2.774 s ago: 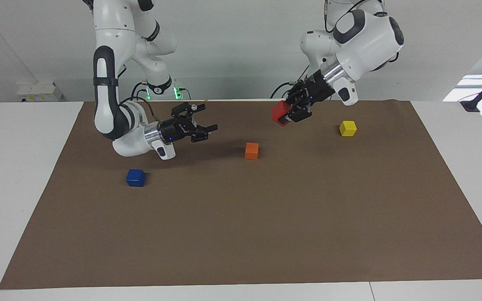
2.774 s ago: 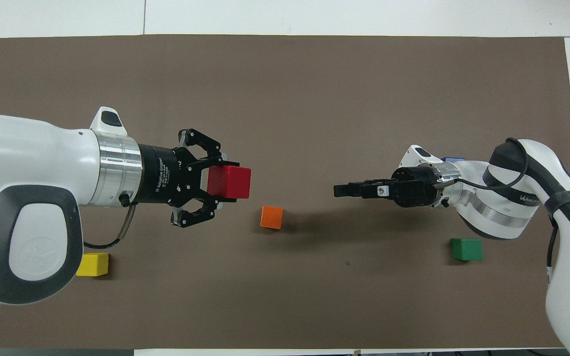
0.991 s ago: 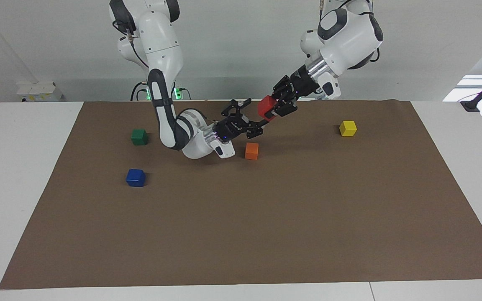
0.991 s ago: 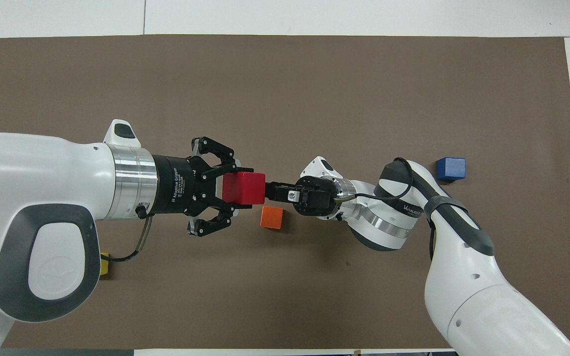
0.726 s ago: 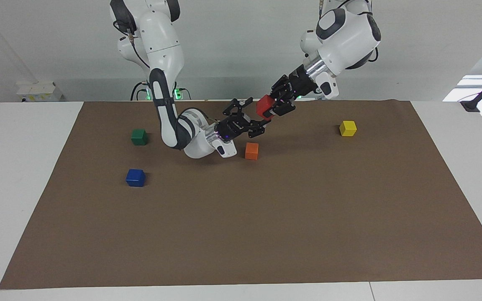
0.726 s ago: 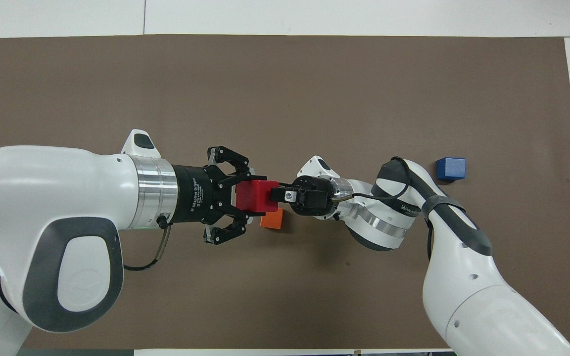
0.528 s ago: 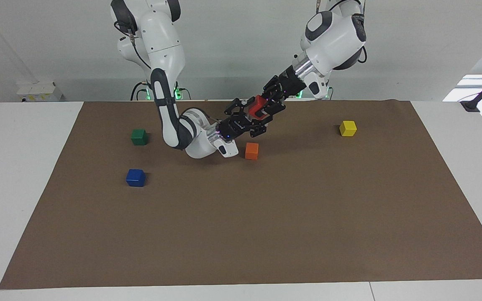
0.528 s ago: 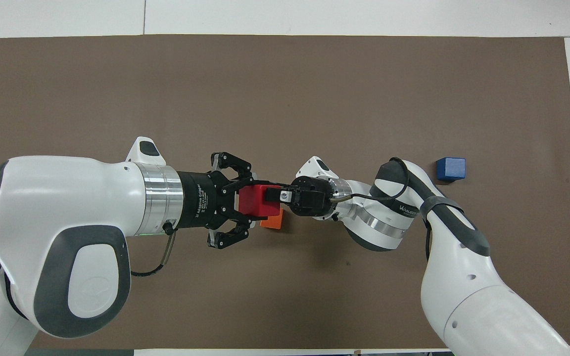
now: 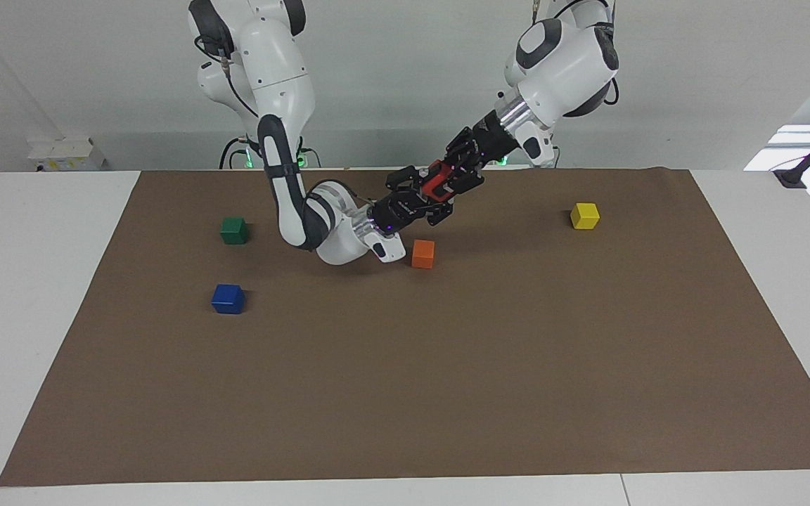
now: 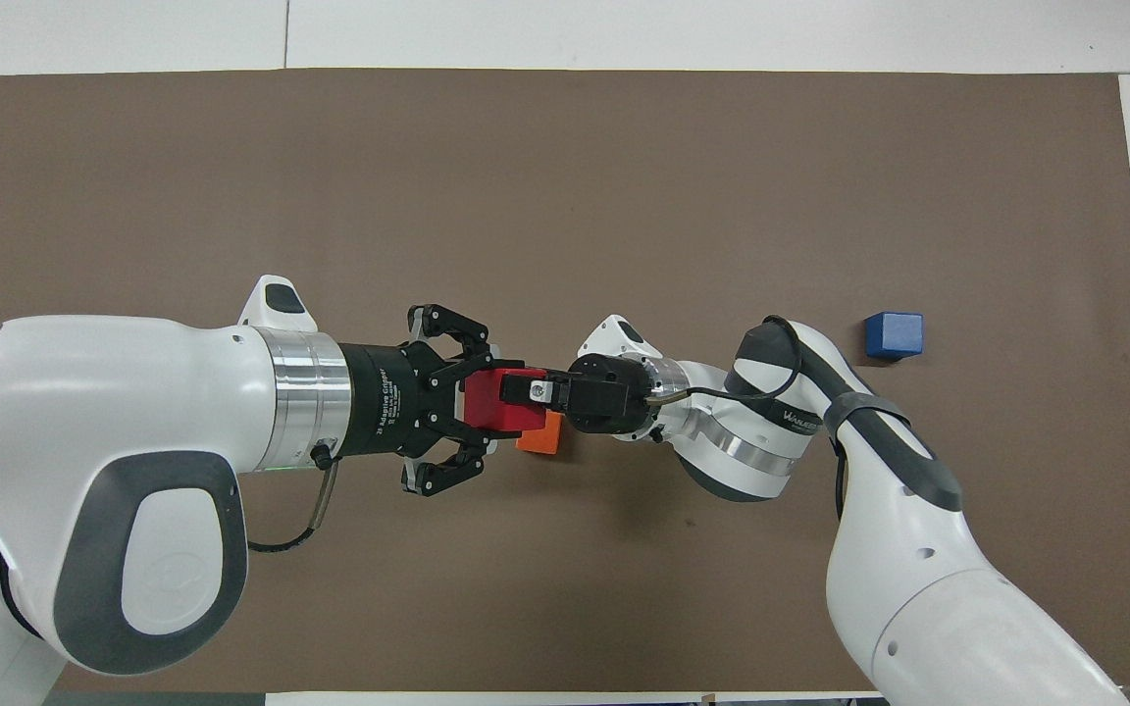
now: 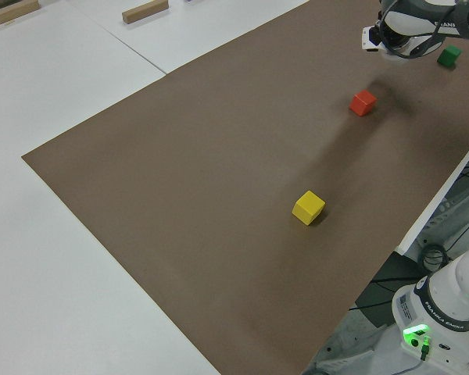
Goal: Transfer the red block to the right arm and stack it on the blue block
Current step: 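Close the right gripper on the red cube held by the left gripper, then open the left gripper and withdraw it while the right gripper pulls back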
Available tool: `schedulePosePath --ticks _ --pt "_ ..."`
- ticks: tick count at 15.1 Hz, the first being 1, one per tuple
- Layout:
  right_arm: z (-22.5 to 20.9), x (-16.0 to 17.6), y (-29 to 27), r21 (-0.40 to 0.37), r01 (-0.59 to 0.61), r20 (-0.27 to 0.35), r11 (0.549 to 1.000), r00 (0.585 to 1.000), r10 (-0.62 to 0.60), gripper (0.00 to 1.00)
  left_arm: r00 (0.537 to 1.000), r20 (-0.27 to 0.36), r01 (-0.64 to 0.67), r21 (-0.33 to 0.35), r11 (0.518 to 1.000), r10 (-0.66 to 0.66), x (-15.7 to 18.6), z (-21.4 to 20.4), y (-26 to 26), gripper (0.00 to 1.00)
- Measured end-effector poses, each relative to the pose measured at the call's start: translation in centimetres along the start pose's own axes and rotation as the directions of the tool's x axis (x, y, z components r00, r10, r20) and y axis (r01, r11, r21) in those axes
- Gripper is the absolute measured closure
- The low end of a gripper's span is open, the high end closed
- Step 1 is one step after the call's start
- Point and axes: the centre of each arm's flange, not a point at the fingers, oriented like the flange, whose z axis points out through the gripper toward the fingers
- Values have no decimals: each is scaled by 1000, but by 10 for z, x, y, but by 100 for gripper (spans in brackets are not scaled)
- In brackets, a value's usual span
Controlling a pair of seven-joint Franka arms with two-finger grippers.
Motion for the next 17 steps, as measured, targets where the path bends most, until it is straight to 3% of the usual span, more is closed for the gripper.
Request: schedulePosePath --ticks 4,6,9,11,12,14,17 --pt "-1 1 2 -20 1 -7 1000 1000 -1 42 1000 8 30 -73 997 -29 15 -47 9 0" --pt "0 3 1 -21 4 -6 1000 1000 -4 42 1000 -21 -2 -72 997 0 39 -89 13 0" --pt "9 13 -10 -97 -19 -32 995 999 16 42 978 -172 -127 -40 991 119 76 -121 16 0" --pt "20 24 -30 -172 -35 -51 985 998 26 42 935 -270 -239 -3 971 229 100 -134 20 0" --pt "25 28 -42 -222 -40 -47 974 998 30 42 901 -317 -302 32 953 296 115 -143 22 0" --pt "30 38 -71 -345 -50 -29 937 999 43 42 804 -382 -424 168 890 455 148 -153 27 0" --pt "36 52 -127 -541 -55 -11 839 998 59 42 628 -346 -560 421 713 697 174 -153 51 0"
